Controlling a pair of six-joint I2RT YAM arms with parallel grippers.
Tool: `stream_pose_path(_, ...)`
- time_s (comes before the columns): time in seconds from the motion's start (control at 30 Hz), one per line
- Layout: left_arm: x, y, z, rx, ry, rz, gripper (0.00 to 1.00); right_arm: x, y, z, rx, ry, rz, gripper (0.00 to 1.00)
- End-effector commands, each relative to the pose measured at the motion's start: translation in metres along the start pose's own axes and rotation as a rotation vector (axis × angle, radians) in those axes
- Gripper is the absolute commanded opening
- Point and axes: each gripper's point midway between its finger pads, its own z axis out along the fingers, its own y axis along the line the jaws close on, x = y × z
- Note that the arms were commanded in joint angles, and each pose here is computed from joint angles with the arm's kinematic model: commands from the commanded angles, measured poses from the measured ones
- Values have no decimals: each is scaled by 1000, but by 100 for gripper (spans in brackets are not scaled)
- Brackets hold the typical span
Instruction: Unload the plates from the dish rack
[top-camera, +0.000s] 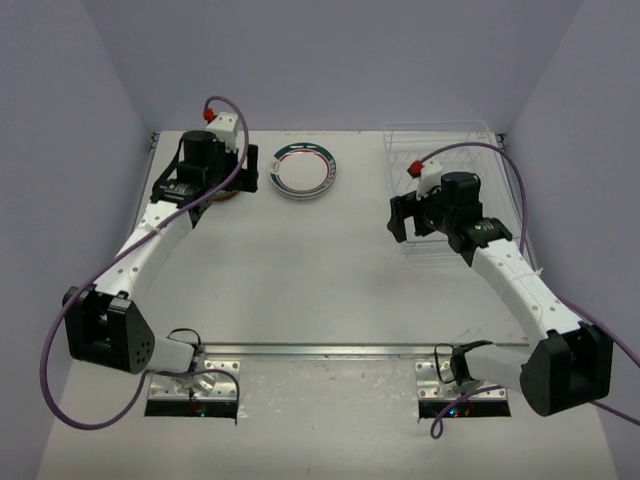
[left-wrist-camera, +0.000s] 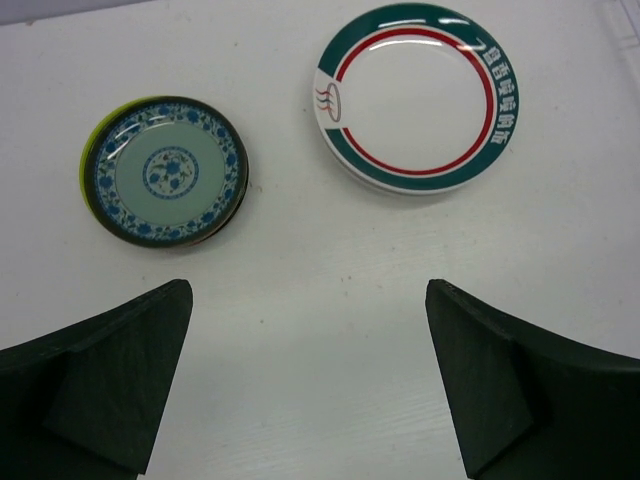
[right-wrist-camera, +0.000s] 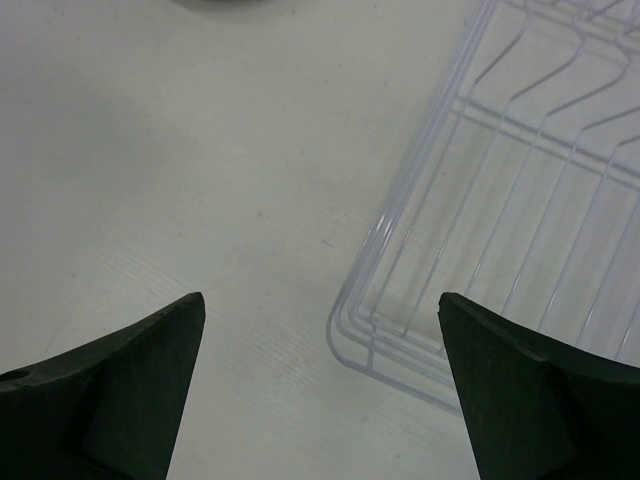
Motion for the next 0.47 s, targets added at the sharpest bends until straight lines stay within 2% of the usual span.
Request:
stream_pose_path(0.0, 9, 5, -25, -8, -56, 70, 100, 4, -22, -7, 133, -67, -6, 99)
stream_pose_path(0.17, 35, 8, -38, -20, -69, 83, 100, 1, -39, -10, 217, -60, -14, 99)
stream_pose_path(0.43, 29, 20, -46, -93, -97, 68, 100, -8, -51, -11, 279, -41, 5, 99)
